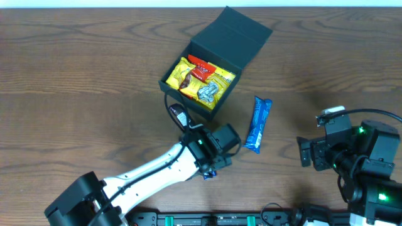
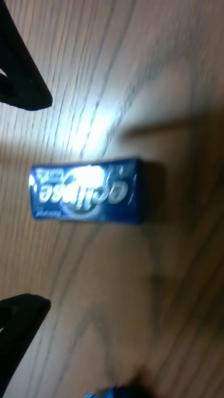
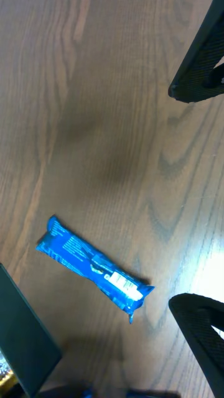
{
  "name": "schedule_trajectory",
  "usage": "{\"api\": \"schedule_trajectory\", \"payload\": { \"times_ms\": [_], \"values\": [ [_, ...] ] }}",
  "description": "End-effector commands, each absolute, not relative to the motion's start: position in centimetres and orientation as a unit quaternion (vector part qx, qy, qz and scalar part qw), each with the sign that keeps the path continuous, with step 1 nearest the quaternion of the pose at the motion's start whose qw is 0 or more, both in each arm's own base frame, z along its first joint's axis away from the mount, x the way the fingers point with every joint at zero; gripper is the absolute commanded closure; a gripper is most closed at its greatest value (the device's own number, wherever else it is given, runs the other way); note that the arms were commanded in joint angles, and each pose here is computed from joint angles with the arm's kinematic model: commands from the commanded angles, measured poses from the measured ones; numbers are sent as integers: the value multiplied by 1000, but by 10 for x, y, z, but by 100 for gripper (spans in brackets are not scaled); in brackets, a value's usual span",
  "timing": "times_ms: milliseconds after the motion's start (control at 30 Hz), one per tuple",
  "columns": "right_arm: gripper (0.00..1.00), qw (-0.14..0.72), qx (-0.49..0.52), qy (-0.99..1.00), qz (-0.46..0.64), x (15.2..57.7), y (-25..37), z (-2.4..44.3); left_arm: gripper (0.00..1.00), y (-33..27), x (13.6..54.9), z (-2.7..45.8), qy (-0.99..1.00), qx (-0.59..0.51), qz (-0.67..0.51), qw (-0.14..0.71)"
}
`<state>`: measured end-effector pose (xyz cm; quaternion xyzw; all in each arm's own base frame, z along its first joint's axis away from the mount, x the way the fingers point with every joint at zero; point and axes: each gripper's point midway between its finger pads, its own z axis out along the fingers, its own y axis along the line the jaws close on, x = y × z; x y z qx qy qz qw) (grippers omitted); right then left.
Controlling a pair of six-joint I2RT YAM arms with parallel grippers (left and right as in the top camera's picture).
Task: Pack container
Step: 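Close left gripper on the Eclipse tin and lift it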
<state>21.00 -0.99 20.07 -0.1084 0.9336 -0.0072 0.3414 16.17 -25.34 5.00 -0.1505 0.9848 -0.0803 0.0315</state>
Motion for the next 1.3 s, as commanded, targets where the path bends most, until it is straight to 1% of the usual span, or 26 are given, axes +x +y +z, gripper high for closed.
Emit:
{"api": "schedule_trajectory", "payload": {
  "times_ms": [0,133,733,800,833,867,933,1100,1133,1167,1200,1267],
  "values": [
    [1,343,-100,934,-1,210,-10,201,5,-250,161,50,982,-171,-75,39],
    [1,343,-100,934,-1,210,-10,201,5,-246,156,40,979,-194,-64,26],
    [1,343,-100,934,-1,210,-10,201,4,-250,158,23,980,-182,-79,20],
    [1,343,-100,934,-1,210,-10,201,0,-250,158,19,980,-184,-78,9],
    [1,343,-100,934,-1,210,-10,201,7,-251,158,16,980,-185,-78,0],
    [1,343,-100,934,-1,210,-10,201,7,-250,158,13,979,-188,-79,-11],
    [1,343,-100,934,-1,210,-10,201,4,-249,156,7,977,-199,-76,-33],
    [1,343,-100,934,-1,210,-10,201,5,-251,158,-3,975,-197,-83,-61],
    [1,343,-100,934,-1,210,-10,201,9,-253,159,-4,976,-190,-89,-62],
    [1,343,-100,934,-1,210,-10,201,18,-257,160,-5,976,-182,-97,-66],
    [1,343,-100,934,-1,210,-10,201,24,-257,160,-5,977,-179,-99,-67],
    [1,343,-100,934,-1,210,-10,201,27,-257,160,-6,976,-180,-100,-72]
  ]
}}
